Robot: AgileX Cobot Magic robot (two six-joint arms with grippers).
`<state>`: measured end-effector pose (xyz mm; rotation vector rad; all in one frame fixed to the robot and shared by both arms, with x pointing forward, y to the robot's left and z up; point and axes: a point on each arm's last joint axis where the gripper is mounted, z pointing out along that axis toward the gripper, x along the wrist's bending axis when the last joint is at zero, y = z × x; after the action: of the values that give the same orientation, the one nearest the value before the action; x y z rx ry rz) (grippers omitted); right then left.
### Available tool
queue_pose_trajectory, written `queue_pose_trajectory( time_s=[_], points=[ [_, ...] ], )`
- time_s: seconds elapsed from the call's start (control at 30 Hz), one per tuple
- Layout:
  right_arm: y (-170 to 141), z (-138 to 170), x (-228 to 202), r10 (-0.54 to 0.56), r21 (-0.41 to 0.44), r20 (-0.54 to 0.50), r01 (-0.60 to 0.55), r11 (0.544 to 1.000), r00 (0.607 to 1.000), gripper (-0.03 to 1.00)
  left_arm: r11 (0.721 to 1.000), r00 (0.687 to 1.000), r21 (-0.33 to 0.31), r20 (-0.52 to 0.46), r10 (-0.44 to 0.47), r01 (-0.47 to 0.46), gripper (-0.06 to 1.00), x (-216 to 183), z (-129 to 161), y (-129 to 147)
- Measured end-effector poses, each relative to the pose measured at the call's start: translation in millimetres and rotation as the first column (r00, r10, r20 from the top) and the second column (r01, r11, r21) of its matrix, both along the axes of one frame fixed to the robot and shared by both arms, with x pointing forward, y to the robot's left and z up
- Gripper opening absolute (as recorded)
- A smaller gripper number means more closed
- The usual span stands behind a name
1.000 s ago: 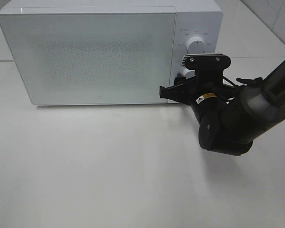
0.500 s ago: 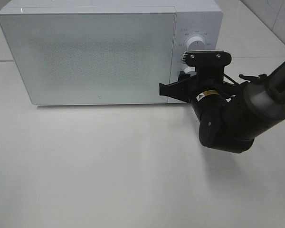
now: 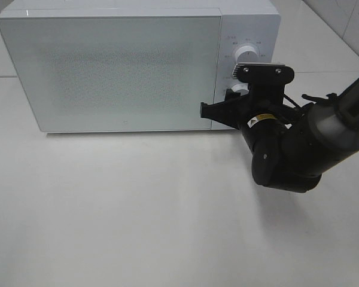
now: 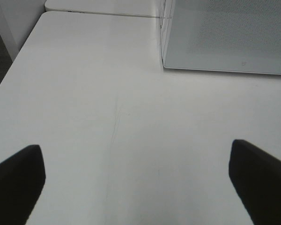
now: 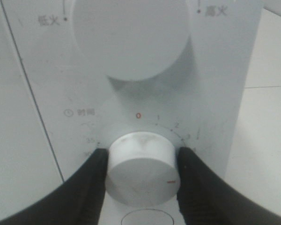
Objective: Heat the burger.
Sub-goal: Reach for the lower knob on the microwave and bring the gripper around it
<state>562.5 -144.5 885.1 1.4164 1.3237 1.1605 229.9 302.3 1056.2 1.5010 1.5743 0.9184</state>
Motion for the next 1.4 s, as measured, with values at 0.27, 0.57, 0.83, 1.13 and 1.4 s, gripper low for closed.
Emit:
queue_pose_trajectory(
  time_s=[0.27, 0.57, 0.83, 1.13, 1.4],
  points=[
    [-0.4, -0.7, -0.4, -0.043, 0.384, -0.014, 0.046, 0.922, 0.999, 0.43, 1.000, 1.000, 0.000, 0.000, 0.000, 0.000, 0.99, 0.0, 0.0, 0.0],
    [0.3, -1.2, -1.9, -0.114, 0.857, -0.099, 0.143, 0.495, 0.988, 0.43, 1.000, 1.000, 0.000, 0.000, 0.000, 0.000, 0.99, 0.0, 0.0, 0.0],
    [0.2, -0.5, -2.1, -0.136, 0.982, -0.185, 0.190, 0.025, 0.973, 0.43, 1.000, 1.000, 0.000, 0.000, 0.000, 0.000, 0.99, 0.0, 0.0, 0.0],
    [0.3, -0.3, -2.1, -0.132, 0.975, -0.209, 0.196, -0.105, 0.969, 0.43, 1.000, 1.000, 0.000, 0.000, 0.000, 0.000, 0.99, 0.0, 0.0, 0.0],
    [0.4, -0.2, -2.1, -0.131, 0.973, -0.212, 0.196, -0.123, 0.968, 0.43, 1.000, 1.000, 0.000, 0.000, 0.000, 0.000, 0.99, 0.0, 0.0, 0.0]
  ],
)
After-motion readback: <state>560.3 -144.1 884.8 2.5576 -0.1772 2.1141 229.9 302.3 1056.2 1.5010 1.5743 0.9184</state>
